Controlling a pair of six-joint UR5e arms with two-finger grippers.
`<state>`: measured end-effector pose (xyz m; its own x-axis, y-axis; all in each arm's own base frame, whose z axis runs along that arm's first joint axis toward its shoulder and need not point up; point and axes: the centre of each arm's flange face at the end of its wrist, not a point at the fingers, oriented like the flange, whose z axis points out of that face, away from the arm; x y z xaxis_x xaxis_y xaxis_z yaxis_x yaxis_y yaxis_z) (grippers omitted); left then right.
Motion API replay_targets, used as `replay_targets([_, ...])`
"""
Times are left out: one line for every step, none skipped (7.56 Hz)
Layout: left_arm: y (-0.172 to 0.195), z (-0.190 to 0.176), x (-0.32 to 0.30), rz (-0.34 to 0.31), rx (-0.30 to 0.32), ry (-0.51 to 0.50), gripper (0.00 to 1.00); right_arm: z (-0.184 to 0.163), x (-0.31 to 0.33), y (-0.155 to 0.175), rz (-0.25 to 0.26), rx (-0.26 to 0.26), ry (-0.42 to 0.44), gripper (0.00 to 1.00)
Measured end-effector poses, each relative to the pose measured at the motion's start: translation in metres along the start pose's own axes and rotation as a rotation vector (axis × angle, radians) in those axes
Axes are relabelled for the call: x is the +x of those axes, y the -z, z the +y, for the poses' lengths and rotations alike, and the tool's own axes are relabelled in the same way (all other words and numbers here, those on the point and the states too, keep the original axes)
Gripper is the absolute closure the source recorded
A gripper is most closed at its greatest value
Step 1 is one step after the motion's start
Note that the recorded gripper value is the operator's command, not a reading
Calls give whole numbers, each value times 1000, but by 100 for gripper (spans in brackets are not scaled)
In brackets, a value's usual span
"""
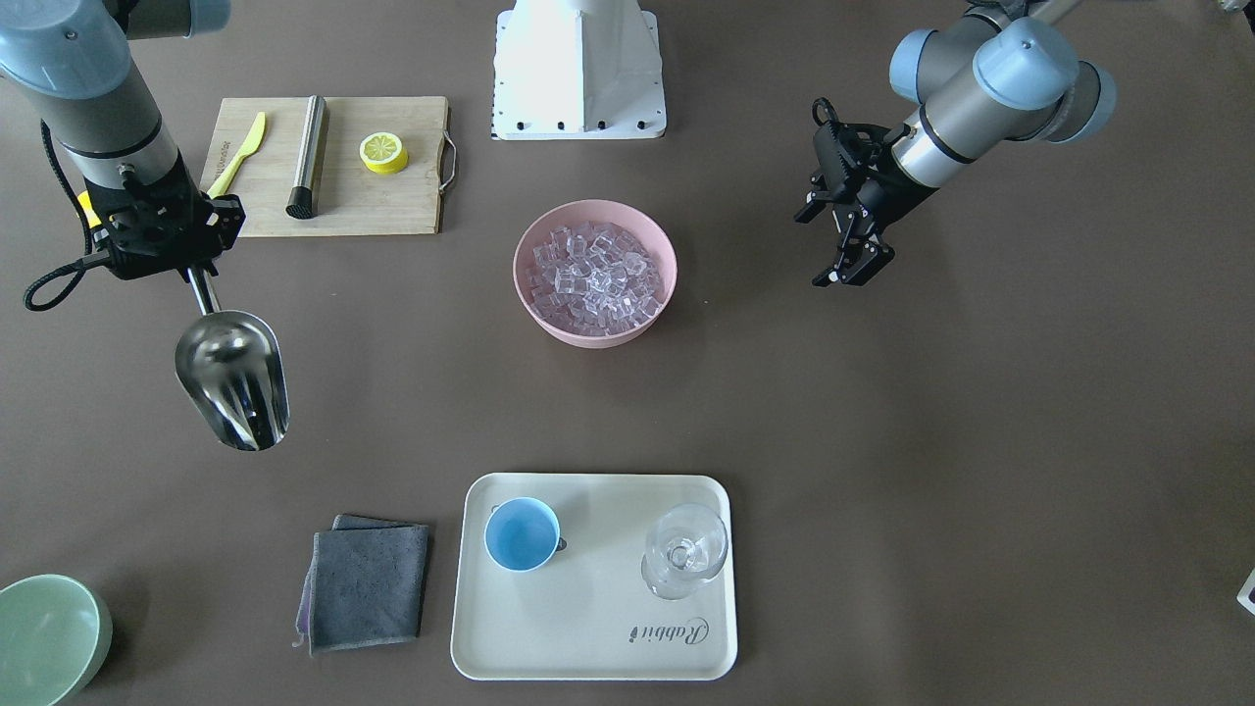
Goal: Put ice in cup with scoop
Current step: 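Lift the scoop toward the pink bowl while the left arm moves beside it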
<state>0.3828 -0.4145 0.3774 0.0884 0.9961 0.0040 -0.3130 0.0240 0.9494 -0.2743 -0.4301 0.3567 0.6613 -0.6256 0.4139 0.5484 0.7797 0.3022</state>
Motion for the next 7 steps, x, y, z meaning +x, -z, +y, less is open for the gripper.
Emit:
replay_targets([-10, -6, 0, -13, 14, -15, 2, -3, -8, 19, 10, -28, 72, 100])
replay_targets([-21, -12, 2, -19, 23, -28, 1, -12, -20, 40, 39, -64, 105, 100])
replay_targets([-30, -18, 4, -19, 30, -37, 2, -21, -41, 56, 82, -114, 138, 100])
replay_targets([-38, -23, 2, -20, 42, -46, 1, -30, -69, 70, 135, -171, 219, 100])
replay_targets([-42, -26, 1, -22, 55, -54, 1, -37, -97, 87, 163, -227, 347, 100])
replay_targets([-45, -28, 2, -19, 62, -59, 1, -41, -124, 99, 171, -269, 457, 100])
replay_targets([-49, -31, 6, -15, 66, -64, 2, -48, -150, 106, 180, -308, 529, 100])
